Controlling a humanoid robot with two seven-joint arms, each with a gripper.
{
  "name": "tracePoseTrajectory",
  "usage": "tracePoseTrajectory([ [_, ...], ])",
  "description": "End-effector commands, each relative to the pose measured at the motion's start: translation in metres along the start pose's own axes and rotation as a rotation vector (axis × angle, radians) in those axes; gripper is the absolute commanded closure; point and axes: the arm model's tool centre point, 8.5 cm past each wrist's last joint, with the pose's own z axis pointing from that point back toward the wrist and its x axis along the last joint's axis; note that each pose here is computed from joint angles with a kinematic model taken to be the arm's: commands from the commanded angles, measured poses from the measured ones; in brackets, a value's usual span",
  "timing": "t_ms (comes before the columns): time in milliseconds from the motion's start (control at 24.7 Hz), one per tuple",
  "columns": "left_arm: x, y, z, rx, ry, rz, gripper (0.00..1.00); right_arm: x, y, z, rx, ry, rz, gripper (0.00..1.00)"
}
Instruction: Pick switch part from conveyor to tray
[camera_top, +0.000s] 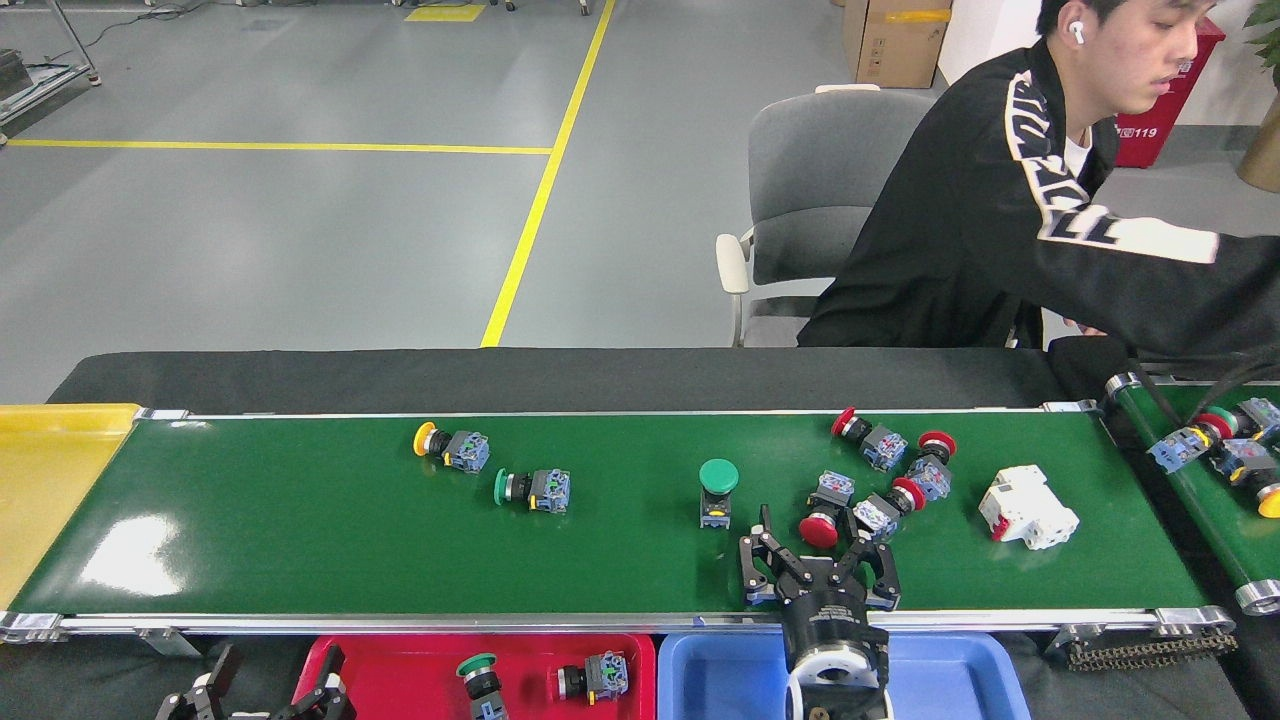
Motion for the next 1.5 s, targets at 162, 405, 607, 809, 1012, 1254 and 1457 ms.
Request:
tracePoseTrajectory([
  [162,0.043,0.015,-0.064,0.026,-0.050,-0.058,0.00,0.004,-0.012,-0.010,-0.019,-0.131,0.027,0.89],
  [405,0.046,0.012,-0.126,-0.026,-0.077,-0.066,0.00,0.016,-0.025,0.003,-0.062,-0.234,-0.022,0.91],
  [607,0.043,0.023,-0.160,-0.032,-0.084,-0.062,0.00,0.030,-0.021,0.085,-0.107,-0.605,-0.063,0.88],
  [809,0.045,0.021,-0.167,-0.048,-0.090,-0.056,0.00,0.058,-0.011,0.127,-0.075,-0.981,-0.082,0.69],
  [1012,0.044,0.022,-0.195,-0.087,-0.090,-0.041,0.00,0.096,-0.005,0.136,0.036,-1.009,-0.086,0.02],
  [1254,0.021,0.014,-0.201,-0.107,-0.079,-0.066,0.36,0.093,-0.009,0.131,0.025,-0.987,-0.092,0.03],
  [1457,0.018,0.016,-0.194,-0.086,-0.119,-0.055,0.82,0.020,-0.033,0.092,-0.046,-0.676,-0.131,0.03],
])
